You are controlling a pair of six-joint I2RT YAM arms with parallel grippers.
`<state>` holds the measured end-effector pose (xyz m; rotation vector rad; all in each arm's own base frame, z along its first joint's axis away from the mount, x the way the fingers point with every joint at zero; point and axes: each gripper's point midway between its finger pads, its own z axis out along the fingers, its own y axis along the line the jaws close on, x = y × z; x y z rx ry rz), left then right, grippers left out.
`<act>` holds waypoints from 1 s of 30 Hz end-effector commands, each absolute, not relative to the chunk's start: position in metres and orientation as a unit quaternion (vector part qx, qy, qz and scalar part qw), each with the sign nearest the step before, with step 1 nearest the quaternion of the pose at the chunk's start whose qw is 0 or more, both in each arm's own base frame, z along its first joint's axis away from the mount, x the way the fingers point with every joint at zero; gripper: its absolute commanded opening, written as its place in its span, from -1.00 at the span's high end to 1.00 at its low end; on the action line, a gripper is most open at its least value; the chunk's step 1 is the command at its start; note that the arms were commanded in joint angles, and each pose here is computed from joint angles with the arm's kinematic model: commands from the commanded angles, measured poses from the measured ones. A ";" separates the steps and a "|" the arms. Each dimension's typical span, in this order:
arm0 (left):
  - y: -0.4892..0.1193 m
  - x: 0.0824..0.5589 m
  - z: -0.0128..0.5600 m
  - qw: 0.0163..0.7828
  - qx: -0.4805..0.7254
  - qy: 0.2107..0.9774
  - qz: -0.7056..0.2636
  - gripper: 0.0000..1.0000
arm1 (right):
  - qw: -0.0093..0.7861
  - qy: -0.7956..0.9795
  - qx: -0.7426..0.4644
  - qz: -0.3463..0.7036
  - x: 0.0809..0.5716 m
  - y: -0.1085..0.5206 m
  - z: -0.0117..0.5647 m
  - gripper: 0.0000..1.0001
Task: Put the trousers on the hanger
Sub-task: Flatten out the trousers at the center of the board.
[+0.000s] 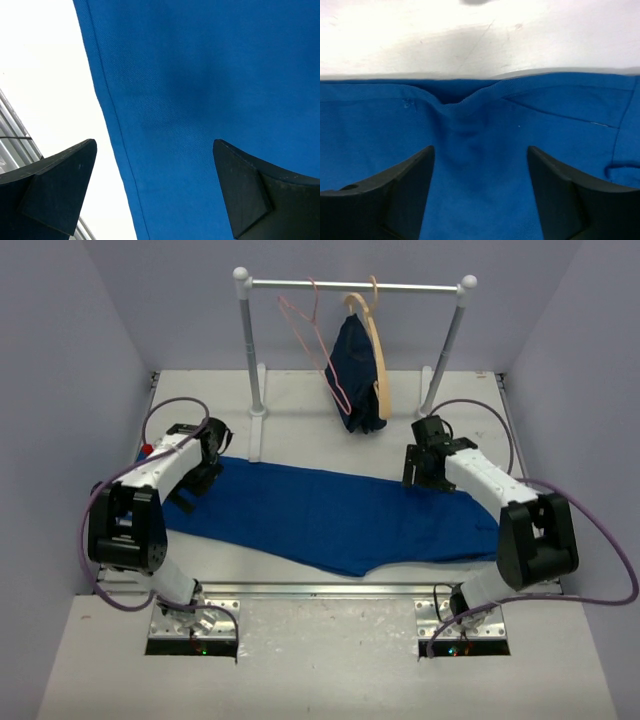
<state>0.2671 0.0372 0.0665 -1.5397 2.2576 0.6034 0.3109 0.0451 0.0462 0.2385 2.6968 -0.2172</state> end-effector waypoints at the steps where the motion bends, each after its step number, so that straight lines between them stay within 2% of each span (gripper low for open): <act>1: 0.021 0.281 0.109 0.240 -0.542 0.784 0.182 -1.00 | 0.229 0.959 0.138 -0.091 0.295 0.029 0.057 -0.53; 4: -0.041 0.313 0.113 0.265 -0.462 0.840 0.102 -1.00 | 0.175 0.965 0.189 -0.044 0.272 0.022 0.033 -0.54; 8: -0.093 0.322 0.079 0.205 -0.412 0.887 0.043 -1.00 | 0.108 0.962 0.249 0.012 0.241 0.030 0.002 -0.58; 13: -0.093 0.306 0.044 0.158 -0.443 0.880 0.070 -1.00 | 0.043 0.935 0.350 -0.044 0.203 0.003 -0.020 -0.82; 16: -0.081 0.293 0.028 0.130 -0.471 0.865 0.112 -1.00 | 0.015 0.908 0.416 -0.050 0.190 -0.013 -0.025 -0.83; 18: -0.065 0.281 0.018 0.110 -0.497 0.847 0.149 -1.00 | 0.008 0.889 0.448 -0.093 0.187 -0.037 -0.020 -0.82; 23: -0.040 0.262 -0.001 0.079 -0.538 0.824 0.160 -1.00 | 0.042 0.888 0.439 -0.127 0.240 -0.070 -0.002 -0.82; 30: -0.023 0.265 0.008 0.106 -0.507 0.839 0.169 -1.00 | 0.145 0.923 0.355 -0.002 0.329 -0.058 0.004 -0.84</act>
